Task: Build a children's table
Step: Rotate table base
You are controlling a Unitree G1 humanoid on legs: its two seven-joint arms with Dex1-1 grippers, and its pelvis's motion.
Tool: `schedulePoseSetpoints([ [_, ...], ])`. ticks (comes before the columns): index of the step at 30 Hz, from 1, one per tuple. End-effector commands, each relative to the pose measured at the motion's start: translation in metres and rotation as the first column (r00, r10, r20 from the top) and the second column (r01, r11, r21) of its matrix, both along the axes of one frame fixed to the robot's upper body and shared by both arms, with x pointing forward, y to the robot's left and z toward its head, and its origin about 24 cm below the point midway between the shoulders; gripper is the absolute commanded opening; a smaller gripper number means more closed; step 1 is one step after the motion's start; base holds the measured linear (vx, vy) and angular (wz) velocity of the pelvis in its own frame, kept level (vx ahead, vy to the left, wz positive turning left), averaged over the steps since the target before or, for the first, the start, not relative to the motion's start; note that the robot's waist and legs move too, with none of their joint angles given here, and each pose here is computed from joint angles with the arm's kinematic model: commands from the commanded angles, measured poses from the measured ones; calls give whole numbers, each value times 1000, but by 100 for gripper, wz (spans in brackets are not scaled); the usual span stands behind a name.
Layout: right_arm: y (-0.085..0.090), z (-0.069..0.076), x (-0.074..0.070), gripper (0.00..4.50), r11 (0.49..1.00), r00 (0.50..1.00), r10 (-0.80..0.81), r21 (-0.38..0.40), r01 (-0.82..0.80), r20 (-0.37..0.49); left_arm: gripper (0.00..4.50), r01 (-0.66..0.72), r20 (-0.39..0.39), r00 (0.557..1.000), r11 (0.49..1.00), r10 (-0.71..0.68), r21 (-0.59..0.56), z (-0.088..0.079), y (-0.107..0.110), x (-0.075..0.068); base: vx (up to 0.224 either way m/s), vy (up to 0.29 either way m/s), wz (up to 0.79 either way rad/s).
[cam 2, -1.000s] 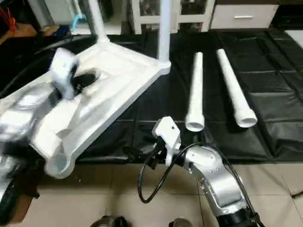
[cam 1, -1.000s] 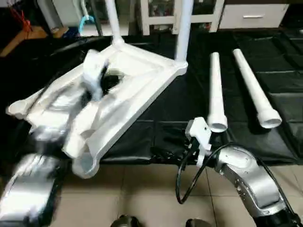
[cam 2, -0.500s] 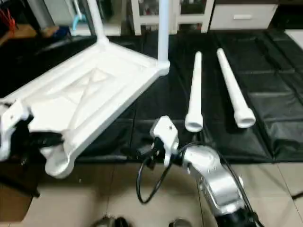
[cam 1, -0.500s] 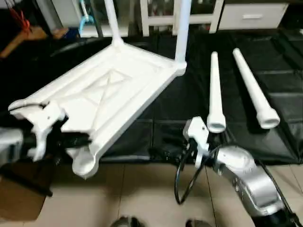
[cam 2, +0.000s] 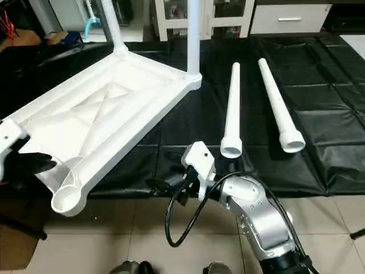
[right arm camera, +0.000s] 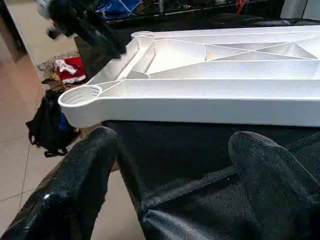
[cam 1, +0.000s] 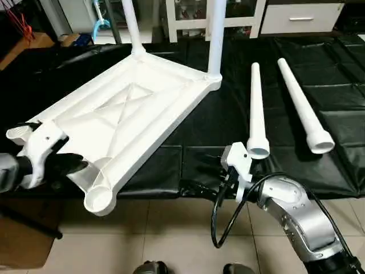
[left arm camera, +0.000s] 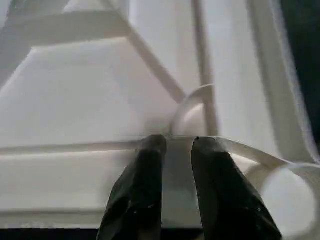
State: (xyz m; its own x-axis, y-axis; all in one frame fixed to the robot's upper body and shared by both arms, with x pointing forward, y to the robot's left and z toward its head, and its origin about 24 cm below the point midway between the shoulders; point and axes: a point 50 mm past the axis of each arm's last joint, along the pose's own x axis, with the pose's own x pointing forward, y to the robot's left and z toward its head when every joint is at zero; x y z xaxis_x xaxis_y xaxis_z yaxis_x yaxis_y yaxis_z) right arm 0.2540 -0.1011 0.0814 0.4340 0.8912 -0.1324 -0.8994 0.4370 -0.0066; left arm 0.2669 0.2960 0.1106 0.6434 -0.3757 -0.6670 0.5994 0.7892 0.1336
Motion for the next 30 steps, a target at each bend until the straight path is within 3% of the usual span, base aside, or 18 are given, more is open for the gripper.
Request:
schedulePoseSetpoints([
  [1,1,2,-1,390,1000,1000,9,2,-9,5,112,-20,-45,999,998,22,52,-12,2,0,0,0,0],
  [6,0,3,-1,390,1000,1000,3,2,-3,7,112,-32,-56,998,998,35,57,-28,-6,10,0,0,0],
  [12,-1,4,-1,390,1000,1000,0,1,0,10,112,-56,55,997,997,53,58,-29,-19,35,0,0,0],
  [14,-1,4,0,390,1000,1000,-1,0,1,11,112,-32,105,994,998,26,55,-27,-31,46,0,0,0],
  [18,-1,5,0,390,1000,1000,-3,-2,3,13,112,24,133,991,1000,-25,7,-28,-56,59,0,0,0],
  [22,-2,5,0,390,1000,1000,-9,-3,9,16,112,93,213,973,995,-86,-21,-31,-96,80,0,0,0],
  [27,-3,6,0,390,1000,1000,-12,-5,12,18,112,136,312,945,986,-101,-92,-27,-135,94,0,0,0],
  [30,-3,6,0,390,1000,1000,-12,-5,12,20,112,136,365,927,984,-86,-112,-24,-148,100,0,0,0],
])
